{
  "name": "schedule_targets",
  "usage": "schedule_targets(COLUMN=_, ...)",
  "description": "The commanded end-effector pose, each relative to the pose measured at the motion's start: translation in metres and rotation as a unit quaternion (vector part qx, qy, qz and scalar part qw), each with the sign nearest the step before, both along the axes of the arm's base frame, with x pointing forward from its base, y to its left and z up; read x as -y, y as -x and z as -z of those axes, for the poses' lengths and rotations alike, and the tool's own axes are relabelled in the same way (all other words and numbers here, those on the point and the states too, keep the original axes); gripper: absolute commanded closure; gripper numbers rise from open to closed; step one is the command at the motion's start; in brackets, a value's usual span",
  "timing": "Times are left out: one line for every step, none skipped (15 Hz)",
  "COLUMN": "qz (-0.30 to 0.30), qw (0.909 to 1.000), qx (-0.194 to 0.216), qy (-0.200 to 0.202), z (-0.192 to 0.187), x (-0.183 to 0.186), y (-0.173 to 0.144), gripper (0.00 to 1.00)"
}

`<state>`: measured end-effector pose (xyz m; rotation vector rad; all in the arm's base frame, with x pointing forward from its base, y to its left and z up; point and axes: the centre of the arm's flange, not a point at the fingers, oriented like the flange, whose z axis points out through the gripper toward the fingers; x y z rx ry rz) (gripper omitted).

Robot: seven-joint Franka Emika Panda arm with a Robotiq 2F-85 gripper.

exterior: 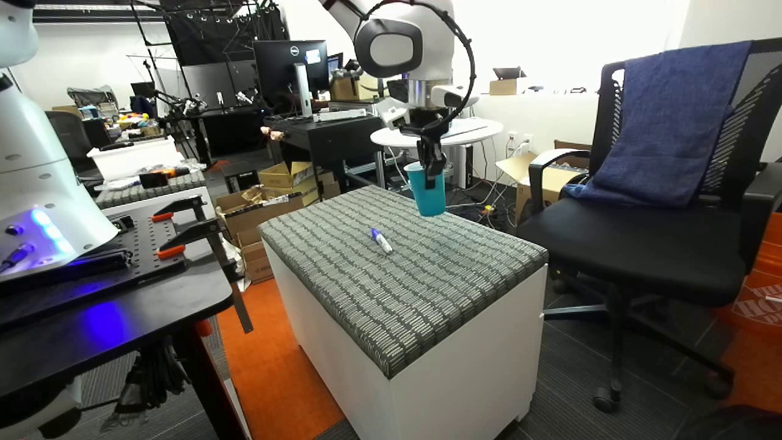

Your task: Move the blue cup to the right

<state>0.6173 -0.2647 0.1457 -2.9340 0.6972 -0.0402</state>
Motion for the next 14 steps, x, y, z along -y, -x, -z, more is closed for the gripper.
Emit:
schedule_targets(qz=0.032, qw=0.9994, qx=0.009, qy=-0.003, z=0.019, x=0.012, y=-0.009, gripper=1.00)
schedule_targets(qz=0.038, qw=0.9992, qx=0.007, qy=-0.003, z=0.026, x=0.014, y=-0.009, gripper=1.00)
schedule_targets(qz=0.040, qw=0.9992, qx=0.005, qy=-0.007, z=0.031, x=0.015, y=-0.009, gripper=1.00)
schedule_targets(qz=0.041, qw=0.9991, qx=0.003, qy=-0.010, z=0.038, x=0.016, y=-0.008, gripper=1.00)
schedule_targets(qz=0.045, qw=0.9989, qx=0.002, qy=-0.012, z=0.043, x=0.018, y=-0.008, gripper=1.00)
schedule_targets(qz=0.045, qw=0.9989, qx=-0.001, qy=-0.017, z=0.049, x=0.019, y=-0.007, gripper=1.00)
schedule_targets(qz=0.047, qw=0.9986, qx=-0.002, qy=-0.022, z=0.055, x=0.020, y=-0.007, gripper=1.00)
schedule_targets(qz=0.048, qw=0.9985, qx=-0.004, qy=-0.026, z=0.059, x=0.021, y=-0.007, gripper=1.00)
schedule_targets(qz=0.048, qw=0.9983, qx=-0.005, qy=-0.034, z=0.064, x=0.023, y=-0.007, gripper=1.00)
schedule_targets(qz=0.051, qw=0.9980, qx=-0.005, qy=-0.037, z=0.068, x=0.023, y=-0.008, gripper=1.00)
schedule_targets(qz=0.053, qw=0.9978, qx=-0.006, qy=-0.040, z=0.072, x=0.024, y=-0.009, gripper=1.00)
schedule_targets(qz=0.053, qw=0.9976, qx=-0.006, qy=-0.044, z=0.075, x=0.025, y=-0.009, gripper=1.00)
schedule_targets(qz=0.056, qw=0.9975, qx=-0.007, qy=-0.044, z=0.077, x=0.026, y=-0.010, gripper=1.00)
schedule_targets(qz=0.057, qw=0.9973, qx=-0.007, qy=-0.045, z=0.080, x=0.027, y=-0.011, gripper=1.00)
